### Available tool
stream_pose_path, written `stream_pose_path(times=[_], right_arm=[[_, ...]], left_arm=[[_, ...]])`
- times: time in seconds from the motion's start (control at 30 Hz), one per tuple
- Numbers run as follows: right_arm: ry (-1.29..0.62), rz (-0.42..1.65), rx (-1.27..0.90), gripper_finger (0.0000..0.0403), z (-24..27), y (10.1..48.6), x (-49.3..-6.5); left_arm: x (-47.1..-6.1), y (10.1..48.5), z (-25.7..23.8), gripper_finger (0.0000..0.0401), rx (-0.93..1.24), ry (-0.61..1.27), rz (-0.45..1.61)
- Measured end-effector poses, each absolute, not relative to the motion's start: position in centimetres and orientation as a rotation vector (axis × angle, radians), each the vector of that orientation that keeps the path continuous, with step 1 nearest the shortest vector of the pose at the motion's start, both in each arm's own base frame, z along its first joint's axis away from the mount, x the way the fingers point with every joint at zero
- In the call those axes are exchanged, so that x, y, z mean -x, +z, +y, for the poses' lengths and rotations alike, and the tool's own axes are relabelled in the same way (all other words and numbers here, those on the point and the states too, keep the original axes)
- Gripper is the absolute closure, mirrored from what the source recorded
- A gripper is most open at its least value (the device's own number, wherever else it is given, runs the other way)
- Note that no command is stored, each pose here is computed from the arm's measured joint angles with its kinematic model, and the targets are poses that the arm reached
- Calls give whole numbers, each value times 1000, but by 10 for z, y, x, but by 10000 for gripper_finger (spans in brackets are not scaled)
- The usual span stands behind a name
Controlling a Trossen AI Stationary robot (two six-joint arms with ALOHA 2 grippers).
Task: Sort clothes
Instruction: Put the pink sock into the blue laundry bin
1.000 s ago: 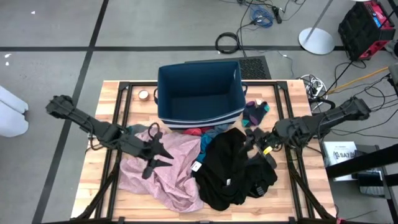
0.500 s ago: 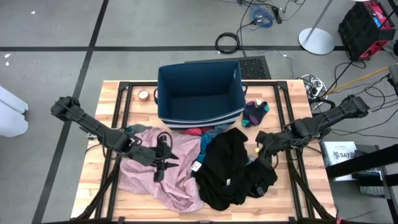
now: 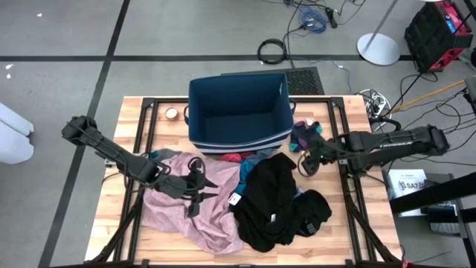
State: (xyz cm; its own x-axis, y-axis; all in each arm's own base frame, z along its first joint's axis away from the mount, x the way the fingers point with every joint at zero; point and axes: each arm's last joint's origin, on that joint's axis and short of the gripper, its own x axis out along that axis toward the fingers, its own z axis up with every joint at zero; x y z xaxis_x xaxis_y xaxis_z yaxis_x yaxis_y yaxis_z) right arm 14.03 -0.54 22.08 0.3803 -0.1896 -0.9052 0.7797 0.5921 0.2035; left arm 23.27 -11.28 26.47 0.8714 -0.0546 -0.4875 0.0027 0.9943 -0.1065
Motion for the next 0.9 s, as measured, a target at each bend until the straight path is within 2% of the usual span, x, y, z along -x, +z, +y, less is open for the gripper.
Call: stream_pose_path(times=[0.13, 0.27, 0.53, 0.9], right_arm=[[-864, 961, -641, 165, -20, 220, -135], [-936, 947, -626, 165, -35, 217, -139], [-976, 1044, -570, 165, -56, 204, -149], [-891, 1187, -593, 165, -80, 182, -162]], left_arm=[[-233, 265, -113, 260, 121, -26, 511], [-233, 265, -113, 260, 122, -25, 511], [-233, 266, -114, 260, 128, -31, 496], [-232, 266, -117, 260, 135, -54, 505]])
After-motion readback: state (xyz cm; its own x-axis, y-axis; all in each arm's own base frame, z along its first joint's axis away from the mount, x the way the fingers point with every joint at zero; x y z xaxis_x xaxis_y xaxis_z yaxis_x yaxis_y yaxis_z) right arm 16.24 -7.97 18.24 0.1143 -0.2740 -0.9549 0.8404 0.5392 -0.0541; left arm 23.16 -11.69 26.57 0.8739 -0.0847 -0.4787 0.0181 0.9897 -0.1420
